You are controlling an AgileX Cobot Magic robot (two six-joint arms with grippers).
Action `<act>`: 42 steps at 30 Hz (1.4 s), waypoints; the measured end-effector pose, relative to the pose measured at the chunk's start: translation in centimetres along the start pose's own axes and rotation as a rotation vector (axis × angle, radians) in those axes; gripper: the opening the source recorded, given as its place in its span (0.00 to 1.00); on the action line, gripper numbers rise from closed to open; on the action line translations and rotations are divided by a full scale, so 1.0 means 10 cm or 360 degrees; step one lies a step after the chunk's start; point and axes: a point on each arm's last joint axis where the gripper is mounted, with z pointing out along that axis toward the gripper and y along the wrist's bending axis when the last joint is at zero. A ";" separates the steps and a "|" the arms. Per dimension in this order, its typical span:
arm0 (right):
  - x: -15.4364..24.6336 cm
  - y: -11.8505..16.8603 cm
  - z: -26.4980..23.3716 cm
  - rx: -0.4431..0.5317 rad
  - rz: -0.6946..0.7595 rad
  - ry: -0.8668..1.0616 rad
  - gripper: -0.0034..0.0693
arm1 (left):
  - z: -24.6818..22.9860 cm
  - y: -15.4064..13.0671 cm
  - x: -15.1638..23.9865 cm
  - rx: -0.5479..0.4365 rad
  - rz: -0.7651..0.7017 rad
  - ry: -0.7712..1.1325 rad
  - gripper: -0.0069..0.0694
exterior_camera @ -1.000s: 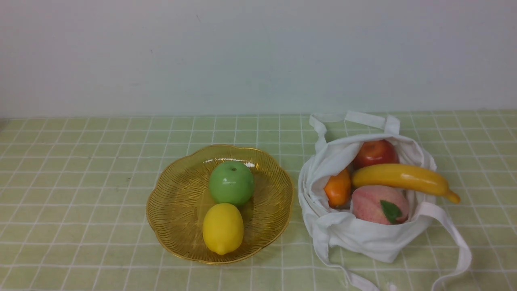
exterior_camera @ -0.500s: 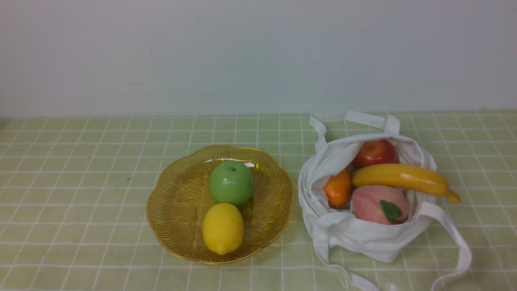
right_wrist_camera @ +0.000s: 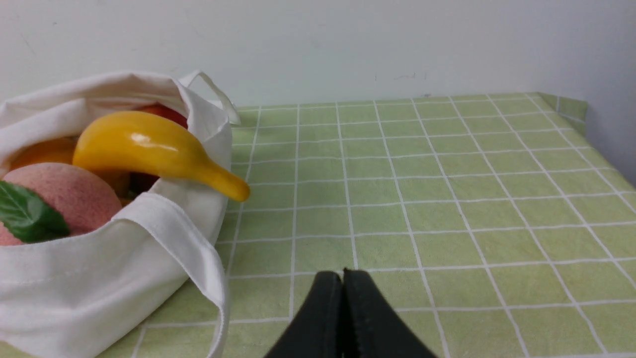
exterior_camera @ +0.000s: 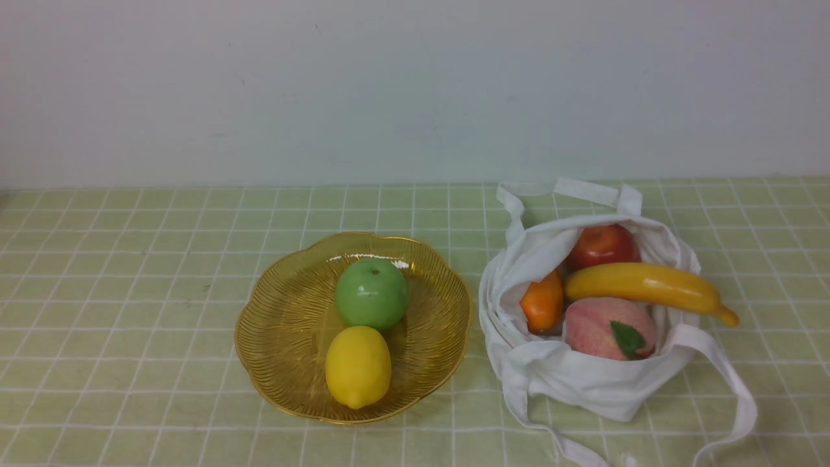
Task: Take the fruit out of the bag on the green coffee tablecloth and place them on the plate.
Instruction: 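Reach into the bag and grasp the banana with the right gripper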
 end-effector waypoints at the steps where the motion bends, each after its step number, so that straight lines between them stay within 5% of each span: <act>1: 0.00 0.00 0.00 0.0000 0.0000 0.0000 0.03 | 0.00 0.00 0.00 0.0000 0.0000 0.0000 0.08; 6: -0.01 0.02 0.00 -0.0035 0.0174 -0.0027 0.03 | 0.00 0.00 0.00 0.0000 0.0000 0.0000 0.08; 9: -0.06 0.07 0.00 -0.0162 0.0837 -0.0101 0.03 | 0.00 0.00 0.00 0.0000 0.0000 0.0000 0.08; 13: -0.12 0.09 -0.01 -0.0255 0.1355 -0.0146 0.03 | 0.00 0.00 0.00 0.0000 0.0000 0.0000 0.08; 18: -0.12 0.10 -0.01 -0.0277 0.1484 -0.0139 0.03 | 0.00 0.00 0.00 0.0000 0.0000 0.0000 0.08; 25: -0.16 0.11 -0.03 -0.0277 0.1307 -0.0155 0.03 | 0.00 0.00 0.00 0.0000 0.0000 0.0000 0.08; 26: -0.38 0.11 -0.11 -0.0302 0.1091 -0.0259 0.03 | 0.00 0.00 0.00 0.0000 0.0000 0.0000 0.08; 32: -0.99 0.13 -0.38 -0.0349 0.0660 -0.0407 0.03 | 0.00 0.00 0.00 0.0000 0.0000 0.0000 0.08; 36: -1.15 0.19 -0.32 -0.0382 0.0471 -0.0092 0.03 | 0.00 0.00 0.00 0.0000 0.0000 0.0000 0.08; 42: -1.08 0.32 0.15 -0.0490 0.0235 0.0901 0.03 | 0.00 0.00 0.00 0.0000 0.0000 0.0000 0.08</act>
